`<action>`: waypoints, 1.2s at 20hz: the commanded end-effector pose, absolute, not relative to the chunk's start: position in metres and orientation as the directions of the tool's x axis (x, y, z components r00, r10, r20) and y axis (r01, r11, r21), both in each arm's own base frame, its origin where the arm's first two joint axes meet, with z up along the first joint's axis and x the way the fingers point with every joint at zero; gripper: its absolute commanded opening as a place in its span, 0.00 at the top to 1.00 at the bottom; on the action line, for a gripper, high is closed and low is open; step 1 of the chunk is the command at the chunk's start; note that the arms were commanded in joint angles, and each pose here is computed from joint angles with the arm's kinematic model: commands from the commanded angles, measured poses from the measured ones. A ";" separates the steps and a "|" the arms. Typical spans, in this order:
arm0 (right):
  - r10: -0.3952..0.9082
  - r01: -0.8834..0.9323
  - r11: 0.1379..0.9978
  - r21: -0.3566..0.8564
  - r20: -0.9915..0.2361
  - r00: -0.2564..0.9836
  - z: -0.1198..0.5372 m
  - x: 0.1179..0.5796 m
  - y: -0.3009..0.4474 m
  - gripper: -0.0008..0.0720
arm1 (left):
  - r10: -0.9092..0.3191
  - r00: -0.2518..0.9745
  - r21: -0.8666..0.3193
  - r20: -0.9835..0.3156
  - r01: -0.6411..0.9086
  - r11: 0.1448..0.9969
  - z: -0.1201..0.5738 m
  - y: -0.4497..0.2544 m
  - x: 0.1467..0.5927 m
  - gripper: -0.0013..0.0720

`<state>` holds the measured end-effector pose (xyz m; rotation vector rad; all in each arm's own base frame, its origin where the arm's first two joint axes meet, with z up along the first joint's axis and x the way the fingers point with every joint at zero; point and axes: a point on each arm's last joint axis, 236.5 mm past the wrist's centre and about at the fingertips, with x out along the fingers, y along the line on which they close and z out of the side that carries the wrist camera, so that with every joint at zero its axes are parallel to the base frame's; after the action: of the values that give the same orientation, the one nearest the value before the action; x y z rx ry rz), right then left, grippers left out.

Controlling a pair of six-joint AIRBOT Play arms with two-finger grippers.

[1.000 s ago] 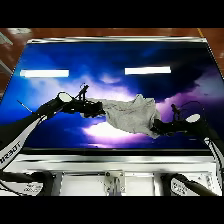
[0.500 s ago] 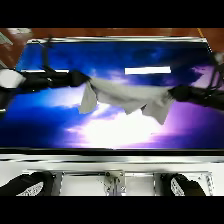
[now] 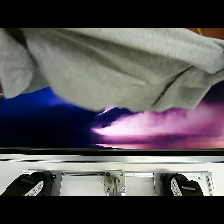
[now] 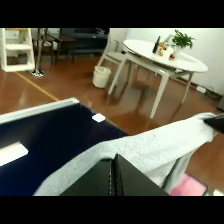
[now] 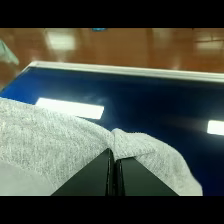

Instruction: Fold the shirts.

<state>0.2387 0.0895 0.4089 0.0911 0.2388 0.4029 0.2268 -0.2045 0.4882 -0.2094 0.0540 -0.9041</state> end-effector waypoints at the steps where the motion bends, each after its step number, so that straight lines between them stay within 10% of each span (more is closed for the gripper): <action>1: 0.398 -0.377 0.917 0.131 -0.372 0.838 0.379 0.209 0.092 0.91 | -0.711 0.664 -0.214 -0.232 0.679 0.703 0.431 -0.181 0.213 0.94; 7: 0.332 -0.314 0.936 0.158 -0.692 0.641 0.302 0.194 0.071 0.91 | -0.556 0.516 -0.344 -0.651 0.453 0.823 0.308 -0.153 0.212 0.94; 13: 0.389 -0.235 0.919 0.316 -0.823 0.413 0.199 0.280 0.065 0.91 | -0.507 0.321 -0.433 -0.800 0.278 0.858 0.171 -0.159 0.244 0.94; 24: 0.325 -0.081 0.933 0.351 -0.723 0.610 0.036 0.513 0.090 0.91 | -0.402 0.394 -0.448 -0.827 -0.028 0.894 0.025 -0.108 0.431 0.94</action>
<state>0.4639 0.0978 0.0703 0.2497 0.9727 0.3336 0.3905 -0.1326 0.0606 -0.3673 1.1602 -0.3237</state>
